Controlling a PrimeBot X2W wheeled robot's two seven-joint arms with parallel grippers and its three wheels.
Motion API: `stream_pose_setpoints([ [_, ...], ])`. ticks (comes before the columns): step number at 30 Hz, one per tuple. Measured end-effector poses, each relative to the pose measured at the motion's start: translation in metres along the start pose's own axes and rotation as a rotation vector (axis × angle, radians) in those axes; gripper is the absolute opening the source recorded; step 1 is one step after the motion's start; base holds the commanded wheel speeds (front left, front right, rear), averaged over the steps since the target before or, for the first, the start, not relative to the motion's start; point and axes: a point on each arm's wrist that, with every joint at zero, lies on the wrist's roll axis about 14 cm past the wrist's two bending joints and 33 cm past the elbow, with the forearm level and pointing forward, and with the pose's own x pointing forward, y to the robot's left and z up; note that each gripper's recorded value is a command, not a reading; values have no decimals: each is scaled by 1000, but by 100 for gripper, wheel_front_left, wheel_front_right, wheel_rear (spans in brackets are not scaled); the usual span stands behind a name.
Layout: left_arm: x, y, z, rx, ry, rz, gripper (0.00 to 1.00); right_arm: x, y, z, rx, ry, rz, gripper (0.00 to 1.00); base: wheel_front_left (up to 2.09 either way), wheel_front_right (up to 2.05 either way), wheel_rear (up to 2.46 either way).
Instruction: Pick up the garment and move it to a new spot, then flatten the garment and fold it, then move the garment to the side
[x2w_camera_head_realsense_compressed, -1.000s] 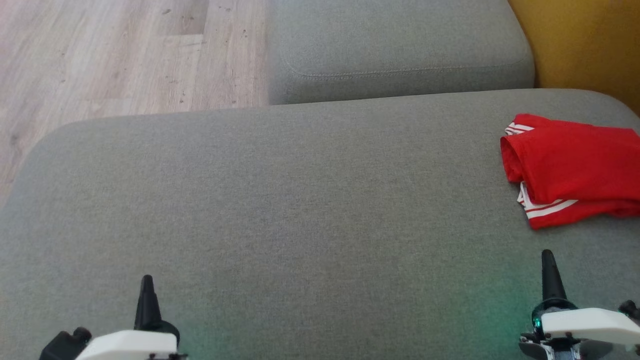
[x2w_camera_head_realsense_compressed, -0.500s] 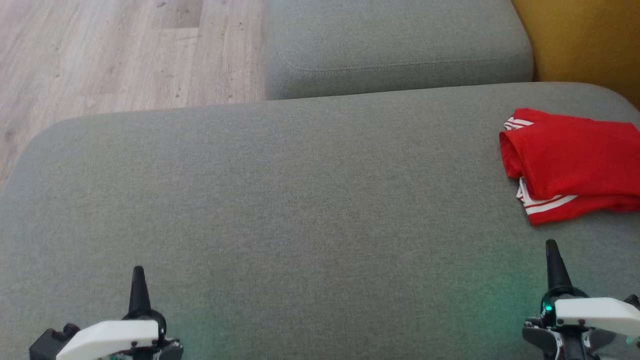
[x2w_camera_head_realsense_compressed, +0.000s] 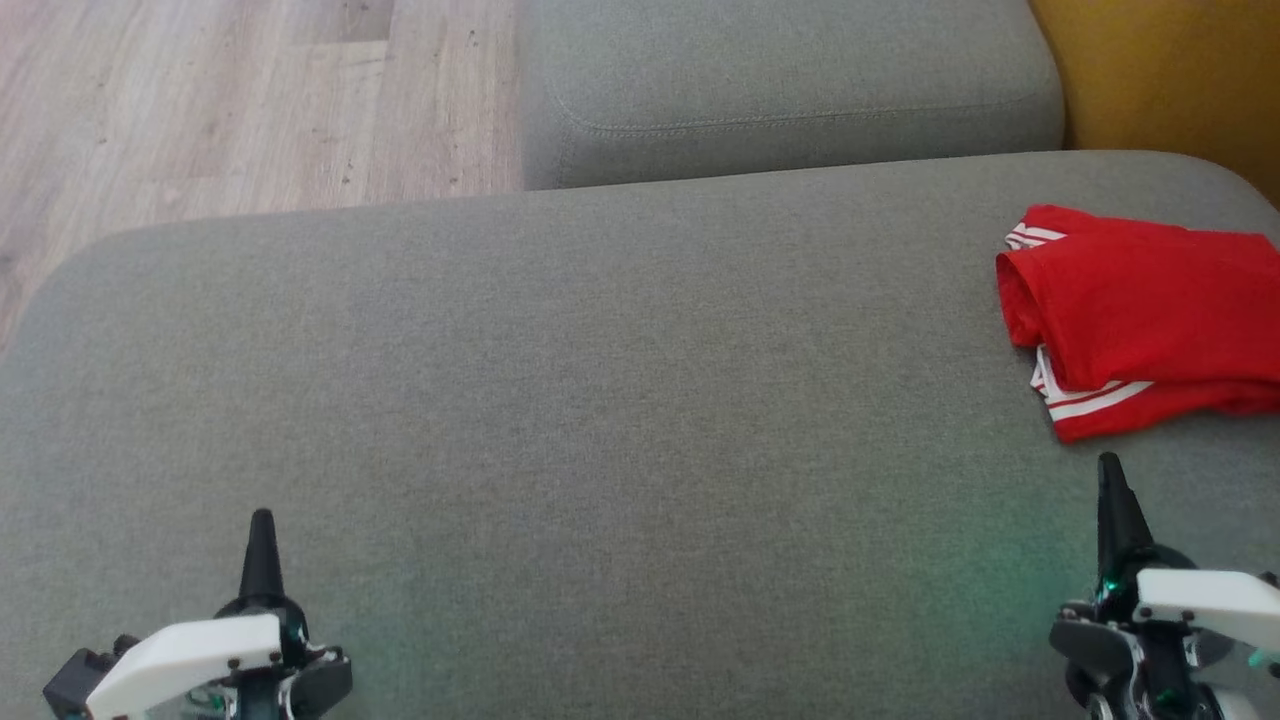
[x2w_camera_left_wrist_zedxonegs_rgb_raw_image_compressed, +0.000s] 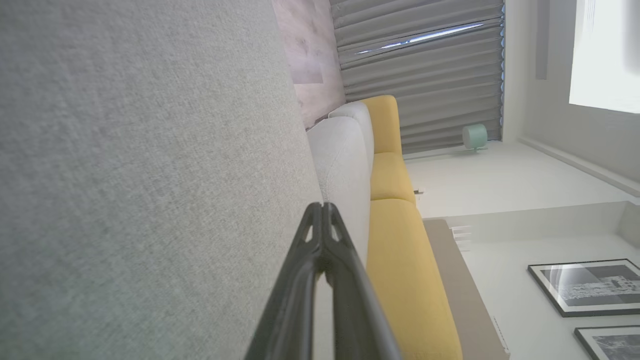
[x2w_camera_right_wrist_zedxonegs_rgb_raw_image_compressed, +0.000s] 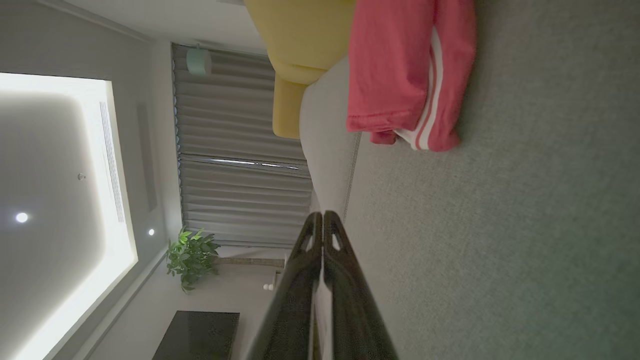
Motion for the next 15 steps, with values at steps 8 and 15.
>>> stream_pose_setpoints([
  [8,5,-2,2,-95,2,-14,0,9,10,5,92,-7,29,0,0,0,0],
  [15,12,-11,6,-175,-1,-46,0,10,10,8,168,-12,32,0,0,0,0],
])
